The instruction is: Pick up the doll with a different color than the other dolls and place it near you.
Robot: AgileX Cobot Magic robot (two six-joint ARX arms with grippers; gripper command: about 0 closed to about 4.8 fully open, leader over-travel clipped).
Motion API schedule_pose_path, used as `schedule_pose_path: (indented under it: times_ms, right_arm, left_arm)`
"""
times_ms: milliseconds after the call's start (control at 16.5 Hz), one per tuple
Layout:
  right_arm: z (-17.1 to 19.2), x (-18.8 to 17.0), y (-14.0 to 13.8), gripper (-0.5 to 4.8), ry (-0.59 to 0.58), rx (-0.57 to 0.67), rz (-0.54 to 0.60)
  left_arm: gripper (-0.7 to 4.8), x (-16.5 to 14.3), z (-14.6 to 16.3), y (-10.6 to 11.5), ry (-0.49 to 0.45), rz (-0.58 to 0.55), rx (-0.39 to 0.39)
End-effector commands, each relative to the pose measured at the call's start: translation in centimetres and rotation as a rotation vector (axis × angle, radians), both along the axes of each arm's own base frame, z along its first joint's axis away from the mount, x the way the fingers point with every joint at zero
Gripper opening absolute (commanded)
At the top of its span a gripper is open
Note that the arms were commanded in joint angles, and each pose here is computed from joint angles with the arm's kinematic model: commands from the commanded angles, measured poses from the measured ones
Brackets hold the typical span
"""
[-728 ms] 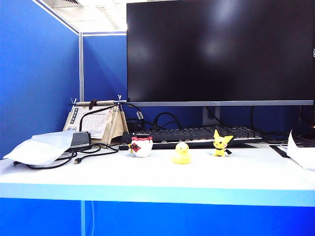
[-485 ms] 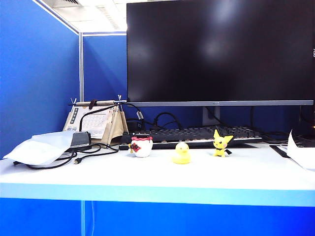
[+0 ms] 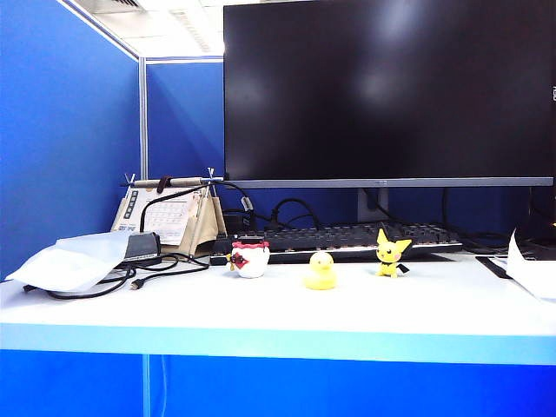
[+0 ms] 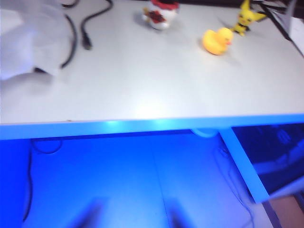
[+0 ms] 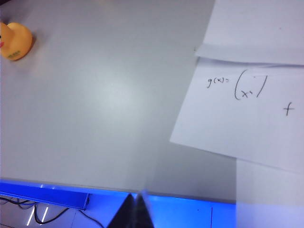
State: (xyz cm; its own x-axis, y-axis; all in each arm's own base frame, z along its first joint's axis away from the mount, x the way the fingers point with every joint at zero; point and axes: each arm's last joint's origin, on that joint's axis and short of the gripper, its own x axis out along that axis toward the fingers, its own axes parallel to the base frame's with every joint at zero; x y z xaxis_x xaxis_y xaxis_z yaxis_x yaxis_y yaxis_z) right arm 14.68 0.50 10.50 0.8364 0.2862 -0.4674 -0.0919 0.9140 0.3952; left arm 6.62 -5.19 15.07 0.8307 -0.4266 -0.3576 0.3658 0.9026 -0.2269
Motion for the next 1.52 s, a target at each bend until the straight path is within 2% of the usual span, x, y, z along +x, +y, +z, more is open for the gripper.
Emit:
schedule_pose_path:
  times_ms: [61, 121, 303, 364, 546, 607, 728, 910, 1092, 1335, 1517]
  right_arm:
    - [0.1, 0.0, 0.0, -0.05, -0.015, -0.004, 0.001]
    - [0.1, 0.0, 0.0, -0.05, -0.015, -0.004, 0.001]
    - [0.1, 0.0, 0.0, -0.05, -0.015, -0.004, 0.001]
    - [0.1, 0.0, 0.0, -0.05, -0.015, -0.004, 0.001]
    - [0.1, 0.0, 0.0, -0.05, -0.015, -0.004, 0.001]
    - [0.1, 0.0, 0.0, -0.05, -0.015, -0.004, 0.001]
    - [0.1, 0.0, 0.0, -0.05, -0.015, -0.003, 0.002]
    - [0.1, 0.0, 0.0, -0.05, -0.015, -0.004, 0.001]
    - [0.1, 0.0, 0.0, -0.05, -0.015, -0.004, 0.0]
    - [0.1, 0.1, 0.0, -0.05, -0.015, -0.004, 0.001]
    - [0.1, 0.1, 0.0, -0.05, -0.016, -0.004, 0.001]
  left_arm:
    - [3.75, 0.0, 0.6, -0.4, -0.046, -0.112, -0.054]
    - [4.79, 0.1, 1.3, -0.6, -0.098, -0.138, -0.1]
    - [4.79, 0.2, 3.2, -0.8, -0.243, -0.155, -0.219]
    - [4.79, 0.2, 3.6, -0.8, -0.257, -0.167, -0.231]
    - [4.79, -0.1, 5.6, -0.7, -0.298, -0.219, -0.226]
    - [4.79, -0.2, 7.6, -0.8, -0.337, -0.255, -0.207]
    - [4.79, 0.0, 10.3, -1.1, -0.356, -0.281, -0.202]
    - [4.79, 2.0, 14.5, -3.0, -0.399, -0.299, -0.165]
    - [4.79, 5.3, 13.8, -5.9, -0.375, -0.289, -0.06]
    - [4.79, 10.1, 9.8, -9.9, -0.258, -0.176, 0.05]
    - [4.79, 13.3, 8.3, -10.8, -0.173, -0.164, 0.107]
